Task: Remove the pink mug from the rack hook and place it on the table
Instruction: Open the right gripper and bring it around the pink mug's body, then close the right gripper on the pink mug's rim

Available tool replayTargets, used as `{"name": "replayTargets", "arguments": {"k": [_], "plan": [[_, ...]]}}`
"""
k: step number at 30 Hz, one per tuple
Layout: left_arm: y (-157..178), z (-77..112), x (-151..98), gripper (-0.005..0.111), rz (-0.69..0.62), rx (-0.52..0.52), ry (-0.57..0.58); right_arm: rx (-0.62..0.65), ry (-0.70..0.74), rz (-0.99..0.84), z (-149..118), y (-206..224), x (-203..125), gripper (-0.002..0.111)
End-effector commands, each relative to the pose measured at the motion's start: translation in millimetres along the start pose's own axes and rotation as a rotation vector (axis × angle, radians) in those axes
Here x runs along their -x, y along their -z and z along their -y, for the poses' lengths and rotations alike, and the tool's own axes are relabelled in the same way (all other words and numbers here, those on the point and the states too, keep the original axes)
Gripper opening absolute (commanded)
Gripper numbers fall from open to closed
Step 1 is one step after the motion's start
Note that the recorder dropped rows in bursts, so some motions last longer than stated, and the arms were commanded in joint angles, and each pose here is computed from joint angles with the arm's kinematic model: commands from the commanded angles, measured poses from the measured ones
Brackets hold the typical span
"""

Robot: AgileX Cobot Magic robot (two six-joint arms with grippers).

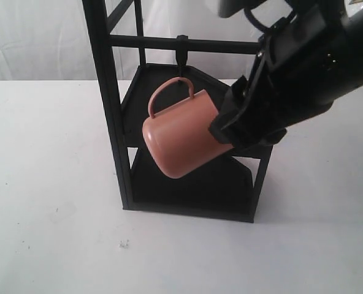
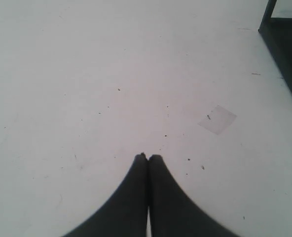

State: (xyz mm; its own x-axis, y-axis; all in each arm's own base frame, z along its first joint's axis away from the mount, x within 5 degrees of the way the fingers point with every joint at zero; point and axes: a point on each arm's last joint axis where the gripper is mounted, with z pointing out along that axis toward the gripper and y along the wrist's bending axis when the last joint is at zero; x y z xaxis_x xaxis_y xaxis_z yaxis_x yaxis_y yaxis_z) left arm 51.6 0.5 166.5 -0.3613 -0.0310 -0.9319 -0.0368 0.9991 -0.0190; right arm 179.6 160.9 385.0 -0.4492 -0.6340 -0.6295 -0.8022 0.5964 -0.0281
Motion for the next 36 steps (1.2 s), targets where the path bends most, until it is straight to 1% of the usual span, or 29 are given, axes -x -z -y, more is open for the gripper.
{"name": "replayTargets", "arguments": {"k": [1, 5, 9, 14, 16, 20, 22, 26, 30, 36], "plan": [[0, 0.3, -1, 0.0, -0.005, -0.005, 0.0, 0.018, 0.029, -0.015, 5, -7, 2, 0.055], [0, 0.3, -1, 0.0, -0.005, -0.005, 0.0, 0.03, -0.013, -0.004, 13, -15, 4, 0.054], [0, 0.3, -1, 0.0, -0.005, -0.005, 0.0, 0.07, 0.038, -0.006, 13, -19, 5, 0.054], [0, 0.3, -1, 0.0, -0.005, -0.005, 0.0, 0.092, 0.034, -0.045, 14, -30, 4, 0.054], [0, 0.3, -1, 0.0, -0.005, -0.005, 0.0, 0.138, 0.047, -0.039, 10, -32, 5, 0.054], [0, 0.3, -1, 0.0, -0.005, -0.005, 0.0, 0.269, 0.127, -0.039, 0, -33, 4, 0.054], [0, 0.3, -1, 0.0, -0.005, -0.005, 0.0, 0.293, 0.142, -0.031, -3, -32, 5, 0.054], [0, 0.3, -1, 0.0, -0.005, -0.005, 0.0, 0.284, 0.154, -0.018, -1, -34, 6, 0.054], [0, 0.3, -1, 0.0, -0.005, -0.005, 0.0, 0.243, 0.132, 0.024, 3, -45, 8, 0.054], [0, 0.3, -1, 0.0, -0.005, -0.005, 0.0, 0.194, 0.098, 0.041, 7, -66, -5, 0.054]]}}
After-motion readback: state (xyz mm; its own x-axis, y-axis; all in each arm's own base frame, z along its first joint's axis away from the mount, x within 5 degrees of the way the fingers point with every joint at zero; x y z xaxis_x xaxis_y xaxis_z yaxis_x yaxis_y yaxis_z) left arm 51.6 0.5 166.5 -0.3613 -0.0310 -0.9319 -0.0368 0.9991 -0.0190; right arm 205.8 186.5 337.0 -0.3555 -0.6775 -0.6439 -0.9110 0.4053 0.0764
